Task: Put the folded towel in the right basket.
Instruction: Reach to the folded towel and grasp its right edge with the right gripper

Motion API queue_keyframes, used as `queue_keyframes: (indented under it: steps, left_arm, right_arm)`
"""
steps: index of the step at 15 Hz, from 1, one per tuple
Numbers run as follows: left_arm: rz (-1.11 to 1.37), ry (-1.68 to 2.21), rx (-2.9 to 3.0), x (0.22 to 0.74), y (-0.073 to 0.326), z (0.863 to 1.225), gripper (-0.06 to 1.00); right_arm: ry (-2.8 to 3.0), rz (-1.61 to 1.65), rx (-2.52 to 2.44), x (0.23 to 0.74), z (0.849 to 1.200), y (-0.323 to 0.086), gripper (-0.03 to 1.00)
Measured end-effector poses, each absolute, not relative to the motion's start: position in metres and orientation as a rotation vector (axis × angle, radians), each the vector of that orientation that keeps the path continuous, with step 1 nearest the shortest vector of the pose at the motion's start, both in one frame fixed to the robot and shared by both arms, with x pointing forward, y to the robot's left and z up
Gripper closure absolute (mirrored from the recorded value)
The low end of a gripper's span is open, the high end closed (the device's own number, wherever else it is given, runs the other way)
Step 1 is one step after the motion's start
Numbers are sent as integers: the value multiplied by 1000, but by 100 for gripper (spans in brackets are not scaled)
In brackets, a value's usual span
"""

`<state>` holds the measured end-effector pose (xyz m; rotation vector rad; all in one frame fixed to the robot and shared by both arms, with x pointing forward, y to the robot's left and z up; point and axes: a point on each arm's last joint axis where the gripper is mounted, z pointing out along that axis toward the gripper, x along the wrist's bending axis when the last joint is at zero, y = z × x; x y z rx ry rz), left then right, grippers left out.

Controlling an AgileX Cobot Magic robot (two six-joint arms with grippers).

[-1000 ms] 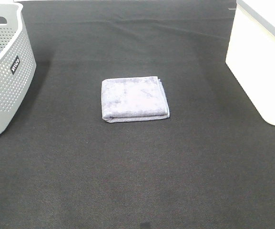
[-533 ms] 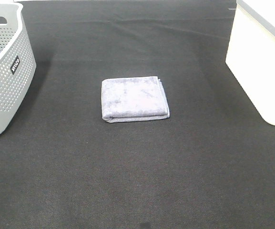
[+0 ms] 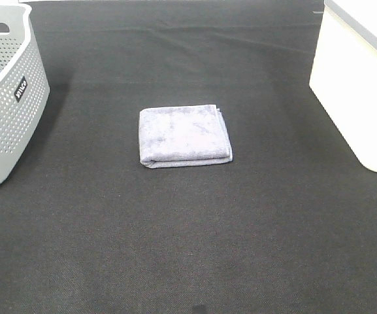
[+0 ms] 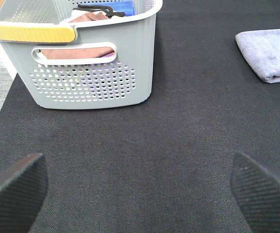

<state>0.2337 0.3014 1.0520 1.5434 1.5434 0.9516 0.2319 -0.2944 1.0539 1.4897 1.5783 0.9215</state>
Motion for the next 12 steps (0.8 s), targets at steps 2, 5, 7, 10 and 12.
queue_keyframes:
  steps: [2, 5, 7, 10, 12]
  left_arm:
    - [952, 1543, 1543, 234, 301, 1052, -3]
    - [952, 1543, 1543, 234, 301, 1052, -3]
    - [952, 1543, 1543, 234, 301, 1052, -3]
    - [952, 1543, 1543, 234, 301, 1052, -3]
    - [952, 1543, 1543, 234, 301, 1052, -3]
  right_arm:
    - [1578, 921, 1490, 232, 1054, -294, 22]
    - [1578, 921, 1490, 232, 1054, -294, 22]
    - [1578, 921, 1490, 232, 1054, -294, 22]
    - [1573, 928, 1488, 238, 1062, -295, 22]
    - [1576, 963, 1500, 258, 1080, -293, 22]
